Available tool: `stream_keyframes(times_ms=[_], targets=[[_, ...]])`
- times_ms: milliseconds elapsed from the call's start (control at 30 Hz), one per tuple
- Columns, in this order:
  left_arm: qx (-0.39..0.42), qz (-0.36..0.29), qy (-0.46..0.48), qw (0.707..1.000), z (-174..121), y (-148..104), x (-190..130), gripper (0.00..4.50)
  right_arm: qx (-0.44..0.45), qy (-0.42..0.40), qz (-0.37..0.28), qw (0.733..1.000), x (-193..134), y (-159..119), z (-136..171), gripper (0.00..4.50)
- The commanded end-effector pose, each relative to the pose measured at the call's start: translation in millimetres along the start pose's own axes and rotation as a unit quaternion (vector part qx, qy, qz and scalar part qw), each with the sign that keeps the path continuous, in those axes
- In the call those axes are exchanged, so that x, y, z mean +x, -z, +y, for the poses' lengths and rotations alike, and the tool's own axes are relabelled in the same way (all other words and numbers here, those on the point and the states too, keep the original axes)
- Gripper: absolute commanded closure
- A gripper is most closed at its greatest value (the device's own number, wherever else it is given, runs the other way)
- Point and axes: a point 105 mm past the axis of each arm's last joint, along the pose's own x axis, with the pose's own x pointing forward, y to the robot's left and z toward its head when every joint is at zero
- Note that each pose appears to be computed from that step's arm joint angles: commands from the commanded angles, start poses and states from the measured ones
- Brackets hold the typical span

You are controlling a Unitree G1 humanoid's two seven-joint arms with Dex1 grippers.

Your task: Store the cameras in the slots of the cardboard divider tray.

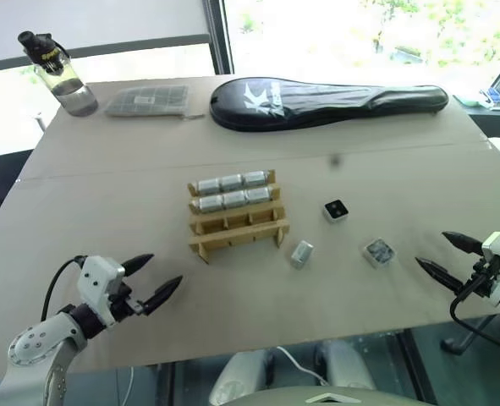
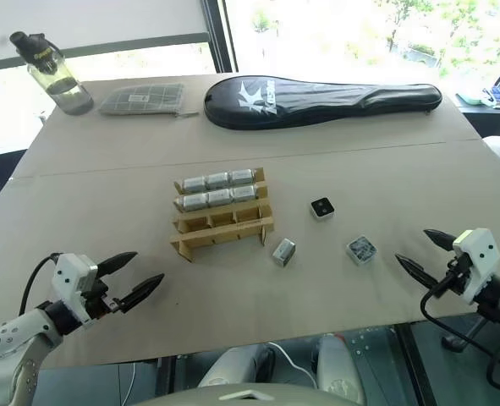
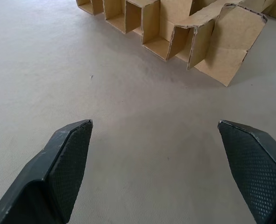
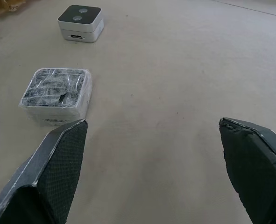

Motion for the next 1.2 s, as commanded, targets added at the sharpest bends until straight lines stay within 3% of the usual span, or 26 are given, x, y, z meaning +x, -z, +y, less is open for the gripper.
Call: stream_keyframes(times_ms=[33,633,733,833,967,1200], targets=[[0.018,-0.008,0.006,1.0,-0.2,-8.8,-2.3,0.03,-0.016,-0.011,-0.006,1.0,1.3,-6.4,2.1,0.0],[0.018,-0.003,0.015,1.0,-2.4,-11.6,-4.1,0.03,0.027,-0.05,0.003,0.998,7.3,-5.1,20.0,0.0],[0.018,-0.051,0.034,0.998,-1.2,-33.7,-0.3,0.03,0.042,-0.113,0.037,0.992,7.5,0.0,44.1,0.0],[0.008,-0.08,0.068,0.994,-1.3,-53.1,-1.4,0.03,0.048,-0.109,0.034,0.992,16.8,-3.0,50.3,0.0],[0.024,-0.022,0.138,0.99,-11.1,-55.5,-8.5,0.03,0.055,-0.071,0.022,0.996,34.3,-10.2,49.3,0.0],[0.073,-0.009,0.211,0.975,-11.5,-89.0,-6.7,0.03,0.021,-0.069,0.03,0.997,56.4,-13.9,62.4,0.0]])
